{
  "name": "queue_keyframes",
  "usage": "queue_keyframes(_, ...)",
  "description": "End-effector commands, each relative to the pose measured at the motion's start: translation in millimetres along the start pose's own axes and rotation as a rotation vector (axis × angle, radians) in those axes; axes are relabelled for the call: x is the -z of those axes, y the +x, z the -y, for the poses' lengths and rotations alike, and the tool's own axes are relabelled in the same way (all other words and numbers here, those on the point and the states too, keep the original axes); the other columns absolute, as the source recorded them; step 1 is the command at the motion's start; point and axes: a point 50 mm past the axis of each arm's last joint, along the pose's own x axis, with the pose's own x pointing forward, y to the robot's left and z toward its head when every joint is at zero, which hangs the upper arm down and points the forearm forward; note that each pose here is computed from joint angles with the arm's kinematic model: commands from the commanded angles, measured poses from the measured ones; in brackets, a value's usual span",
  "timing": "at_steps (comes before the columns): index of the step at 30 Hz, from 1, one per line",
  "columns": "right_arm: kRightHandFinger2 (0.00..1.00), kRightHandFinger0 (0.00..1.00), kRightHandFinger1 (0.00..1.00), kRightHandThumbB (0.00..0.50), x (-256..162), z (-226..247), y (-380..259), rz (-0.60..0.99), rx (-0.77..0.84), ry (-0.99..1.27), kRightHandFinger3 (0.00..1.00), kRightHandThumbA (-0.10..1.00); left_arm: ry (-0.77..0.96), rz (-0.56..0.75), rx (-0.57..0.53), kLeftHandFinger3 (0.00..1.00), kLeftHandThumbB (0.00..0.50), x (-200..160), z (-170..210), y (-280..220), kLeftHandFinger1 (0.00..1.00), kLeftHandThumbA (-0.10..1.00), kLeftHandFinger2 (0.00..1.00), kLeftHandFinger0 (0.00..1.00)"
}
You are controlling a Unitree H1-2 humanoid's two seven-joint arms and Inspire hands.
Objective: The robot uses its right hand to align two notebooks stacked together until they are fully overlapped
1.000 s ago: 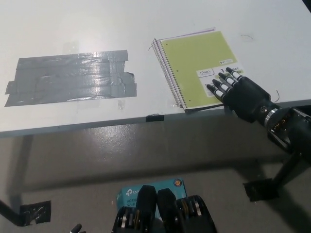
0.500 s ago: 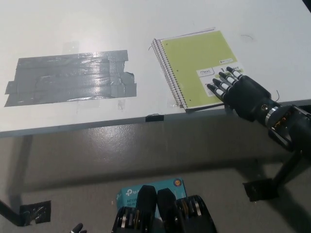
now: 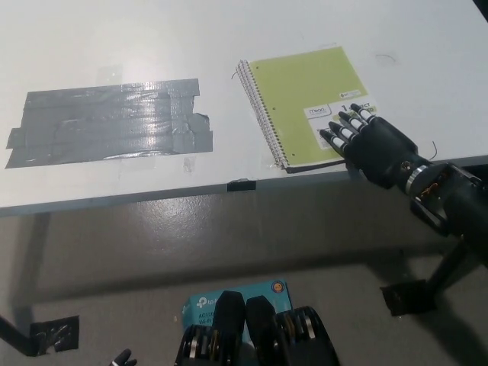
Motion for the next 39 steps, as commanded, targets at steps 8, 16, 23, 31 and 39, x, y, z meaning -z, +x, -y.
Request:
queue_keyframes(8,1.00,1.00,1.00,0.304,10.8,18.6,7.4,-0.016,-0.045,-0.032,1.00,1.00,0.040,0.003,-0.001,1.00,0.500,-6.8,-7.9,-5.9,0.54,1.00,0.63,0.49)
queue_keyframes(16,1.00,1.00,1.00,0.318,10.8,19.1,7.0,-0.006,-0.019,-0.035,1.00,1.00,0.031,-0.004,0.007,1.00,0.500,-3.6,-7.7,-7.6,0.56,1.00,0.65,0.56)
queue_keyframes(23,1.00,1.00,1.00,0.321,11.4,25.1,10.0,-0.017,-0.024,-0.051,1.00,1.00,0.022,-0.030,0.008,1.00,0.500,-0.4,-9.7,-10.1,0.61,1.00,0.67,0.68)
queue_keyframes(31,1.00,1.00,1.00,0.312,15.8,53.2,14.9,-0.005,0.044,-0.026,1.00,1.00,0.002,-0.064,0.011,1.00,0.500,12.2,-4.6,-14.8,0.62,1.00,0.64,0.69)
queue_keyframes(39,1.00,1.00,1.00,0.303,42.8,96.7,17.1,-0.034,0.086,-0.067,1.00,1.00,-0.002,-0.078,0.020,1.00,0.500,19.6,-1.2,-20.6,0.61,1.00,0.63,0.68)
